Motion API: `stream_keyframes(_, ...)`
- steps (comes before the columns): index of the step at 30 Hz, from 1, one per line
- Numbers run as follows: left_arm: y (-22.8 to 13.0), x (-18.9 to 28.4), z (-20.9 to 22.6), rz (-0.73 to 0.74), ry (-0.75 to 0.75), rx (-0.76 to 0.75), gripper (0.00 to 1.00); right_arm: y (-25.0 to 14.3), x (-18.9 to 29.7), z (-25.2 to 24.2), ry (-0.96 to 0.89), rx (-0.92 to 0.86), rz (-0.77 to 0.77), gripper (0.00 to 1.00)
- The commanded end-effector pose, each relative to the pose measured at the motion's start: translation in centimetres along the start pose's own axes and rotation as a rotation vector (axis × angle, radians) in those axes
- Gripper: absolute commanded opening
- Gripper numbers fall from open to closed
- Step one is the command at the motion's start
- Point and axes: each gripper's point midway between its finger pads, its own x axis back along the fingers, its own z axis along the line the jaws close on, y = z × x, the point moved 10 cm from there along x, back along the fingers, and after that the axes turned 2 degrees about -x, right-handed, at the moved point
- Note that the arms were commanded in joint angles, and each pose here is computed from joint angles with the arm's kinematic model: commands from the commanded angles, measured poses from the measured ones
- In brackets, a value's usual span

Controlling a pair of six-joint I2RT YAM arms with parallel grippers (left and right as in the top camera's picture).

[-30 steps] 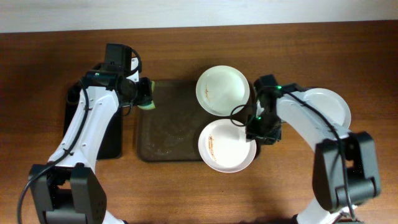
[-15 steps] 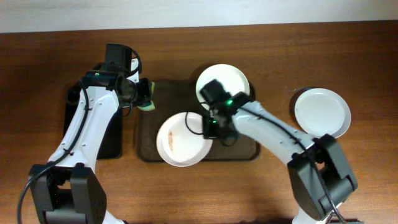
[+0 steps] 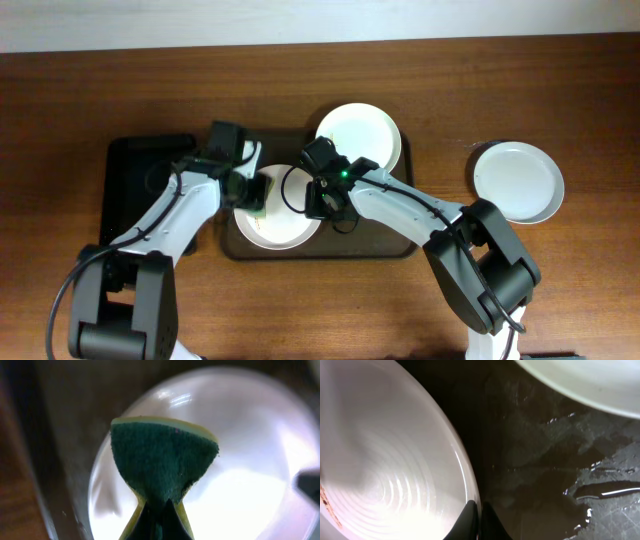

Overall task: Clean dirty plates on tray and stack at the side
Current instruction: 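Release the plate on the right side and return the right gripper to the tray, then grasp the lower plate with the right gripper and scrub it with the sponge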

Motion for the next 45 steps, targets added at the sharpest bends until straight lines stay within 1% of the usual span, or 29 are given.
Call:
stream_keyframes(1, -2.9, -3.0, 0.4, 0.004, -0.011, -0.053, 0.01, -0.5, -1.2, -0.2, -0.011, 0.033, 0.04, 0.04)
stream_keyframes(3, -4.0, -3.9, 0.5, 0.002, -0.014, -0.052, 0.01, -0.5, -1.2, -0.2, -0.009, 0.033, 0.042, 0.04)
stream_keyframes(4, -4.0, -3.8, 0.2, 0.001, -0.057, -0.029, 0.01, -0.5, -1.2, -0.2, -0.009, 0.033, 0.042, 0.04)
stream_keyframes(6, -2.7, -2.5, -1.5, 0.006, -0.278, -0.03, 0.01, -0.5, -1.2, -0.2, -0.01, 0.033, 0.043, 0.04)
stream_keyframes(8, -2.8, -1.9, -2.0, 0.049, -0.342, -0.018, 0.01, -0.5, -1.2, -0.2, -0.01, 0.033, 0.043, 0.04)
stream_keyframes(10, -4.2, -2.0, -1.3, 0.141, -0.233, 0.004, 0.01, -0.5, -1.2, -0.2, -0.01, 0.033, 0.043, 0.04)
stream_keyframes(11, -4.8, -2.1, -0.5, 0.187, -0.125, 0.04, 0.01, -0.5, -1.2, -0.2, -0.01, 0.033, 0.043, 0.04)
stream_keyframes(13, -4.8, -2.1, 0.8, 0.182, 0.066, 0.132, 0.01, -0.5, -1.2, -0.2, -0.01, 0.033, 0.043, 0.04)
stream_keyframes(15, -3.5, -2.1, 2.1, 0.064, 0.252, 0.225, 0.01, -0.5, -1.2, -0.2, -0.011, 0.033, 0.044, 0.04)
stream_keyframes(16, -2.4, -2.1, 2.3, -0.02, 0.278, 0.223, 0.01, -0.5, -1.2, -0.2, -0.012, 0.033, 0.045, 0.04)
stream_keyframes(19, -0.1, -2.0, 2.0, -0.174, 0.25, 0.216, 0.01, -0.5, -1.2, -0.2, -0.012, 0.033, 0.045, 0.04)
stream_keyframes(20, 0.3, -2.0, 1.6, -0.2, 0.222, 0.198, 0.01, -0.5, -1.2, -0.2, -0.012, 0.033, 0.045, 0.04)
stream_keyframes(21, 0.6, -2.1, 0.5, -0.199, 0.129, 0.112, 0.01, -0.5, -1.2, -0.2, -0.013, 0.033, 0.045, 0.04)
stream_keyframes(22, 0.3, -2.2, -0.1, -0.177, 0.058, 0.098, 0.01, -0.5, -1.2, -0.2, -0.013, 0.033, 0.045, 0.04)
stream_keyframes(25, -1.2, -2.0, -1.6, -0.024, -0.149, 0.104, 0.01, -0.5, -1.2, -0.2, -0.012, 0.033, 0.045, 0.04)
stream_keyframes(27, -1.6, -1.5, -3.1, 0.028, -0.364, 0.108, 0.01, -0.5, -1.2, -0.2, -0.012, 0.033, 0.045, 0.04)
stream_keyframes(28, -1.5, -1.4, -3.5, 0.03, -0.422, 0.11, 0.01, -0.5, -1.2, -0.2, -0.012, 0.033, 0.046, 0.04)
stream_keyframes(29, -1.5, -1.4, -3.5, 0.028, -0.421, 0.119, 0.01, -0.5, -1.2, -0.2, -0.013, 0.033, 0.046, 0.04)
stream_keyframes(30, -1.4, -1.5, -3.2, 0.02, -0.383, 0.127, 0.01, -0.5, -1.2, -0.2, -0.013, 0.033, 0.046, 0.04)
stream_keyframes(31, -1.1, -1.7, -2.5, -0.003, -0.287, 0.156, 0.01, -0.5, -1.2, -0.2, -0.013, 0.033, 0.046, 0.04)
stream_keyframes(33, -0.5, -1.8, -1.7, -0.057, -0.181, 0.156, 0.01, -0.6, -1.2, -0.2, -0.014, 0.032, 0.048, 0.04)
stream_keyframes(35, 0.1, -1.9, -0.6, -0.117, -0.024, 0.172, 0.01, -0.6, -1.2, -0.2, -0.015, 0.033, 0.048, 0.04)
stream_keyframes(37, 0.3, -1.8, 0.2, -0.143, 0.088, 0.178, 0.01, -0.6, -1.2, -0.2, -0.015, 0.032, 0.048, 0.04)
stream_keyframes(38, -0.5, -1.9, 0.6, -0.099, 0.143, 0.193, 0.01, -0.6, -1.2, -0.3, -0.015, 0.032, 0.048, 0.04)
stream_keyframes(40, -2.9, -1.9, 0.7, 0.06, 0.169, 0.239, 0.01, -0.6, -1.2, -0.3, -0.015, 0.032, 0.048, 0.04)
stream_keyframes(41, -3.7, -1.8, 0.5, 0.123, 0.147, 0.243, 0.01, -0.6, -1.2, -0.2, -0.015, 0.032, 0.048, 0.04)
stream_keyframes(42, -4.4, -1.6, -0.2, 0.197, 0.053, 0.257, 0.01, -0.6, -1.2, -0.3, -0.015, 0.032, 0.048, 0.04)
stream_keyframes(43, -4.6, -1.5, -1.0, 0.229, -0.051, 0.269, 0.01, -0.6, -1.2, -0.3, -0.015, 0.032, 0.048, 0.04)
stream_keyframes(45, -3.7, -1.3, -3.0, 0.204, -0.32, 0.27, 0.01, -0.6, -1.2, -0.2, -0.014, 0.032, 0.048, 0.04)
